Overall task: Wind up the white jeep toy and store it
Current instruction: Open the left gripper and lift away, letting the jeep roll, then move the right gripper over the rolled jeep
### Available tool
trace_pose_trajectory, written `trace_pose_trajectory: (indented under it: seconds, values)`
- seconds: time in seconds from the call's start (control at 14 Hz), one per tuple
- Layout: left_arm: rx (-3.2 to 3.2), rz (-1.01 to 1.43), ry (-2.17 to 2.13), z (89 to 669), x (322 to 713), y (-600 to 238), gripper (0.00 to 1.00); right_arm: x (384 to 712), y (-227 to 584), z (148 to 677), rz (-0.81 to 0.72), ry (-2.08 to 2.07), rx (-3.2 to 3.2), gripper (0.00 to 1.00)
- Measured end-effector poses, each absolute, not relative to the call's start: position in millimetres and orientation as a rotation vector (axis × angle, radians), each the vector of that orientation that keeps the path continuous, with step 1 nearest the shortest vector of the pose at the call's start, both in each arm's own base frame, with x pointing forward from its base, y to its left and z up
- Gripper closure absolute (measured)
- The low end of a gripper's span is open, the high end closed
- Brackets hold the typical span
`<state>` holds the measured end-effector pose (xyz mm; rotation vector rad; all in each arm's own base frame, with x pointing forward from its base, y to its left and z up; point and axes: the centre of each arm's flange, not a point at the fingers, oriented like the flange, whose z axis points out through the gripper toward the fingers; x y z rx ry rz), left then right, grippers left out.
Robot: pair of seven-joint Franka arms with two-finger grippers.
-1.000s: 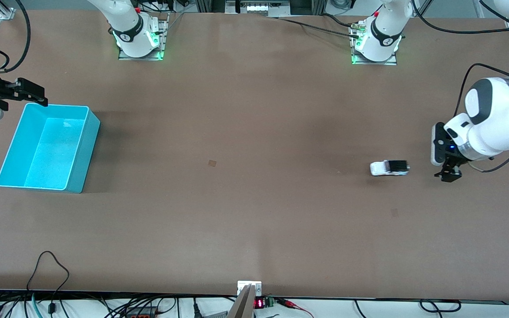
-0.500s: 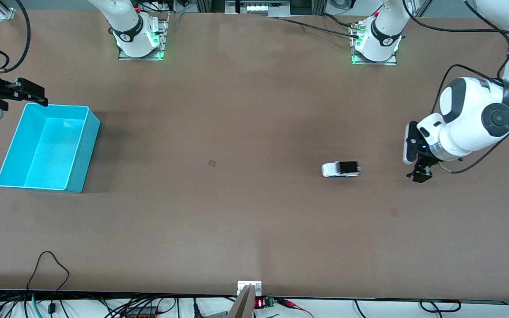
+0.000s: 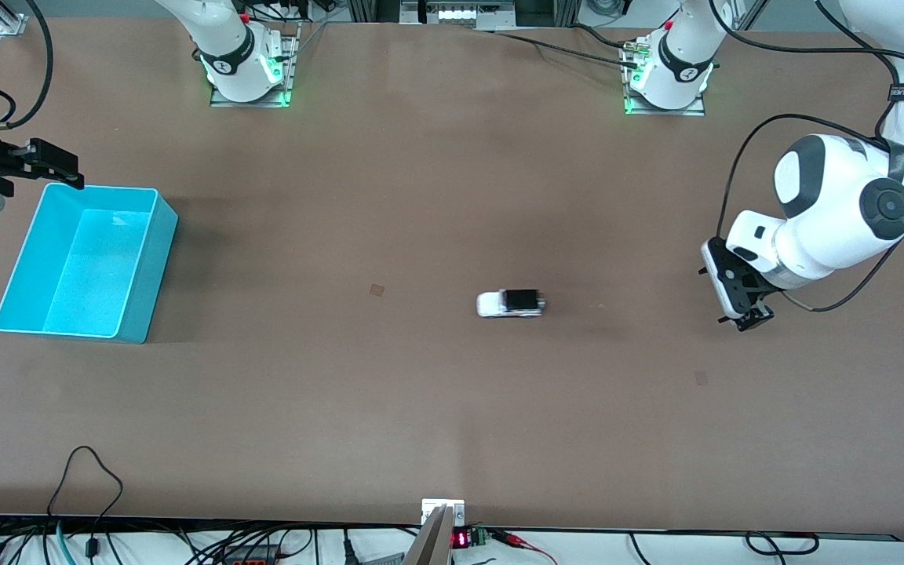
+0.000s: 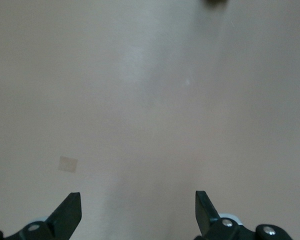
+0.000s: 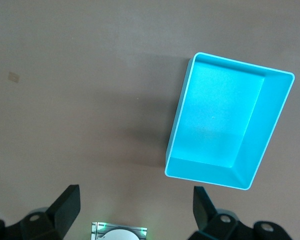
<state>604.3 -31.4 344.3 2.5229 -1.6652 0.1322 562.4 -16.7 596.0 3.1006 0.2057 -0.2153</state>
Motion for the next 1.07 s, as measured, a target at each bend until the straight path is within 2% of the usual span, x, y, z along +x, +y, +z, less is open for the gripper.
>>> trace_pose_trajectory:
  seconds: [0.5, 1.07]
  values:
    - [2.873, 0.166, -1.002, 377, 618, -30, 0.0, 563, -18, 595, -0.217, 0.201, 3.101, 0.0]
    - [3.049, 0.12, -0.254, 441, 604, -29, 0.0, 573, -5, 571, -0.285, 0.247, 3.092, 0.0]
